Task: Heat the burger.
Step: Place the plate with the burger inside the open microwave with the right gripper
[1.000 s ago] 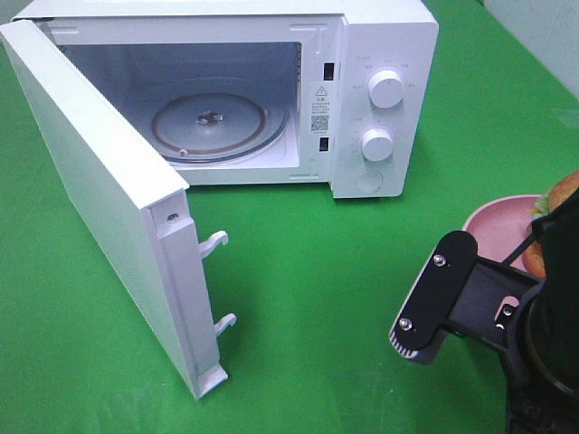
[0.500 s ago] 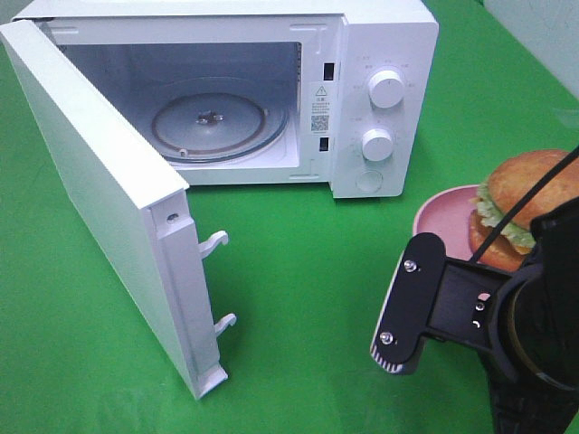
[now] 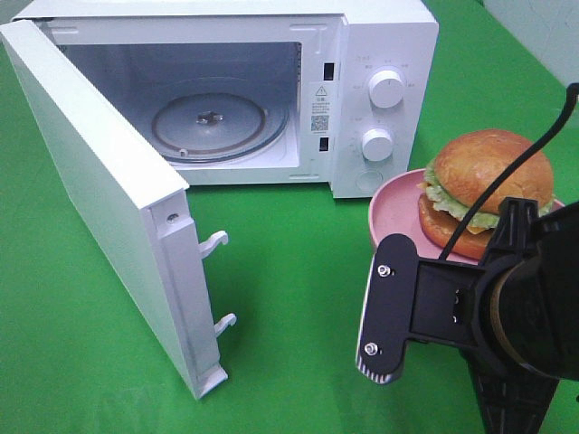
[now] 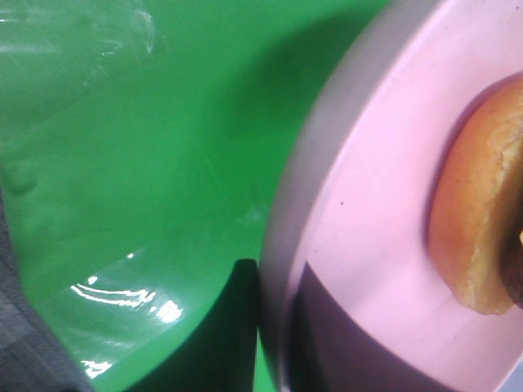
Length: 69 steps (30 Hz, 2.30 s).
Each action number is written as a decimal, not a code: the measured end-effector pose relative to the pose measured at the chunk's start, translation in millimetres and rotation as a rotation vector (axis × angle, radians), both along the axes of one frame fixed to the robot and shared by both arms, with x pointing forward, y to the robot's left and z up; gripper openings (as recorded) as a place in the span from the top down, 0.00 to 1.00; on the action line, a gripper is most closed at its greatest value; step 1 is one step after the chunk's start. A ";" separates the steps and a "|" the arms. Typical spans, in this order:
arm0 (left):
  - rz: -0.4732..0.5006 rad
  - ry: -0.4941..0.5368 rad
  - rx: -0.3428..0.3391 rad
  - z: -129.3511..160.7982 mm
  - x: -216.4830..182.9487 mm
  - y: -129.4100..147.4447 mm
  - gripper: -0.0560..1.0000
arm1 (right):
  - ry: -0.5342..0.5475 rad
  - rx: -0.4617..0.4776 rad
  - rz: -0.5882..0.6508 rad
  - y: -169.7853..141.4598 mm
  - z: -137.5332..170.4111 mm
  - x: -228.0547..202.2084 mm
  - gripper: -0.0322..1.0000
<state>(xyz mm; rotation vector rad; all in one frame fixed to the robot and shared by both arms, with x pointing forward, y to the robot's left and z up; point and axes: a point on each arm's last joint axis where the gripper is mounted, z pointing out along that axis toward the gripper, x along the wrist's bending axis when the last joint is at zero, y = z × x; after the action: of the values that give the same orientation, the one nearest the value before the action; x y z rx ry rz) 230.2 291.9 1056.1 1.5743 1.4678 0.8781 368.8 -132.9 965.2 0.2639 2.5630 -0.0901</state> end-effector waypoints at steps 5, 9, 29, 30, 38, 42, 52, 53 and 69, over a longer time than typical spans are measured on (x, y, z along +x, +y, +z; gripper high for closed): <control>0.000 0.000 0.000 0.0 0.0 0.0 0.11 | -0.007 -0.017 0.080 2.4 0.3 1.3 0.91; 0.000 0.000 0.000 0.0 0.0 0.0 0.11 | -0.009 -0.030 0.140 4.4 0.4 1.8 0.91; 0.000 0.000 0.000 0.0 0.0 0.0 0.11 | -0.033 -0.045 0.436 18.0 1.5 3.6 0.91; 0.000 0.000 0.000 0.0 0.0 0.0 0.11 | -0.035 -0.045 0.464 18.4 1.5 5.6 0.91; 0.000 0.000 0.000 0.0 0.0 0.0 0.11 | -0.043 -0.038 0.538 13.6 1.8 22.0 0.91; 0.000 0.000 0.000 0.0 0.0 0.0 0.11 | -0.039 -0.031 0.584 12.2 1.6 27.3 0.91; 0.000 0.000 0.000 0.0 0.0 0.0 0.11 | -0.040 -0.030 0.693 4.4 1.0 42.0 0.91; 0.000 0.000 0.000 0.0 0.0 0.0 0.11 | -0.039 -0.029 0.695 0.9 0.8 46.0 0.91; 0.000 0.000 0.000 0.0 0.0 0.0 0.11 | -0.067 -0.005 0.833 -6.6 2.4 60.0 0.91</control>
<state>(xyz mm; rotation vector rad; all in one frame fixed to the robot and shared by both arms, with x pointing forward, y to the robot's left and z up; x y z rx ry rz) 230.2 291.9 1056.1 1.5743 1.4678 0.8781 428.8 -139.5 967.6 -0.7856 2.3993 0.2199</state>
